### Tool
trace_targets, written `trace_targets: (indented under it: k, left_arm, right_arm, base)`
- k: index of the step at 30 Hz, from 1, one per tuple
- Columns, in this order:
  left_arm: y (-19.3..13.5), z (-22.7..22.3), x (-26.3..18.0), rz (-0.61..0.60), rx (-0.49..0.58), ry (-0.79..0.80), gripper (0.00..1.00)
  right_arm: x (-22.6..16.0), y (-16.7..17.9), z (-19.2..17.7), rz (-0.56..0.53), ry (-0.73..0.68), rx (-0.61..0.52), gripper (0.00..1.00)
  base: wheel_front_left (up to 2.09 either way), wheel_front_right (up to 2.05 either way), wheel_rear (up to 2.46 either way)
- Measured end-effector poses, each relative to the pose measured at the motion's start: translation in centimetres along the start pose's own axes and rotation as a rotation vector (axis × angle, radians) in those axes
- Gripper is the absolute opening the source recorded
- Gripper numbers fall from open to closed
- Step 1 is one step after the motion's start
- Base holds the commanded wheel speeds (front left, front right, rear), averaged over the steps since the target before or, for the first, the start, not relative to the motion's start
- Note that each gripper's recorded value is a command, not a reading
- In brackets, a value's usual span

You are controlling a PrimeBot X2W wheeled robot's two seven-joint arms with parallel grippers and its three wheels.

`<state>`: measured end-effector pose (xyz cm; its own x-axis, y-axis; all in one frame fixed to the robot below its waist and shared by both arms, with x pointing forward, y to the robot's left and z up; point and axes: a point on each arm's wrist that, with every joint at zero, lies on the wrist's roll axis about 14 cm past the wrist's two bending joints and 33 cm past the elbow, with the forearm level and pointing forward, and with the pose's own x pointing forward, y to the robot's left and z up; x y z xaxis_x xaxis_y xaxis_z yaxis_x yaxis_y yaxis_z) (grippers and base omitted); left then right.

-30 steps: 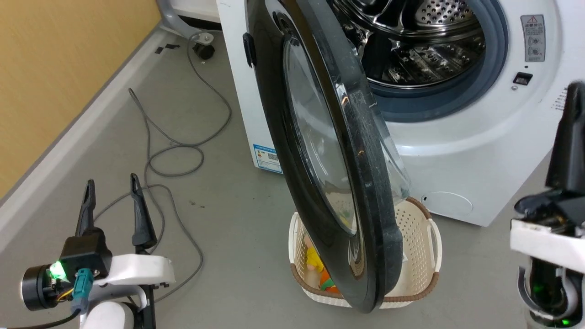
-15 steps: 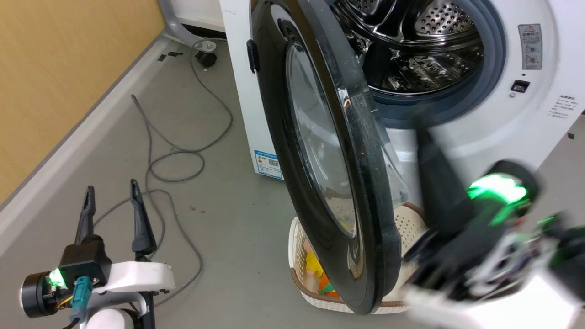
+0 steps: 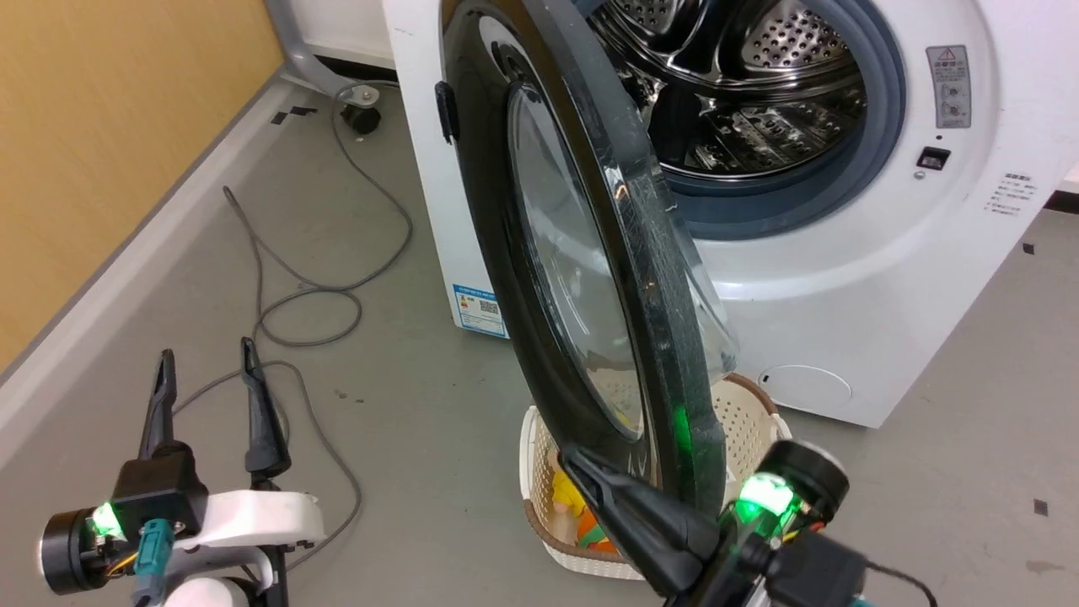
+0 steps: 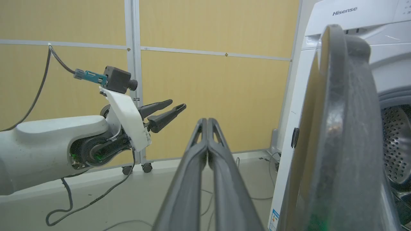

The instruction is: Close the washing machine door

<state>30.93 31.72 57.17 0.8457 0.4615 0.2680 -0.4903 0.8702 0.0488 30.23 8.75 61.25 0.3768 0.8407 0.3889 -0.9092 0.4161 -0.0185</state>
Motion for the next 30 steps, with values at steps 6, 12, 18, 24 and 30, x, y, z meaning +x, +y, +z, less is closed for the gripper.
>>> trace_targets:
  k: [6,12,18,24,30]
  left_arm:
    - [-0.9,0.3,0.2,-0.023,0.000,-0.012,1.00]
    - [-2.1,0.2,0.6,-0.051,-0.003,-0.014,1.00]
    - [-3.6,-0.6,1.1,-0.096,-0.009,0.003,1.00]
    - [-5.8,-1.3,1.9,-0.143,-0.015,0.015,1.00]
    - [-8.5,-2.0,3.3,-0.184,-0.032,0.020,1.00]
  right_arm:
    - [-2.0,-2.0,-2.7,-0.088,0.099,-0.009,0.00]
    - [-3.8,-5.2,-3.5,-0.225,0.126,-0.019,0.00]
    - [-5.6,-8.6,-3.7,-0.345,0.146,-0.054,0.00]
    - [-7.4,-12.9,-3.8,-0.463,0.162,-0.102,0.00]
    - [-8.6,-17.6,-3.8,-0.563,0.173,-0.156,0.00]
  base:
    - [0.00,0.00,0.00]
    - [0.00,0.00,0.00]
    - [0.00,0.00,0.00]
    - [0.00,0.00,0.00]
    - [0.00,0.00,0.00]
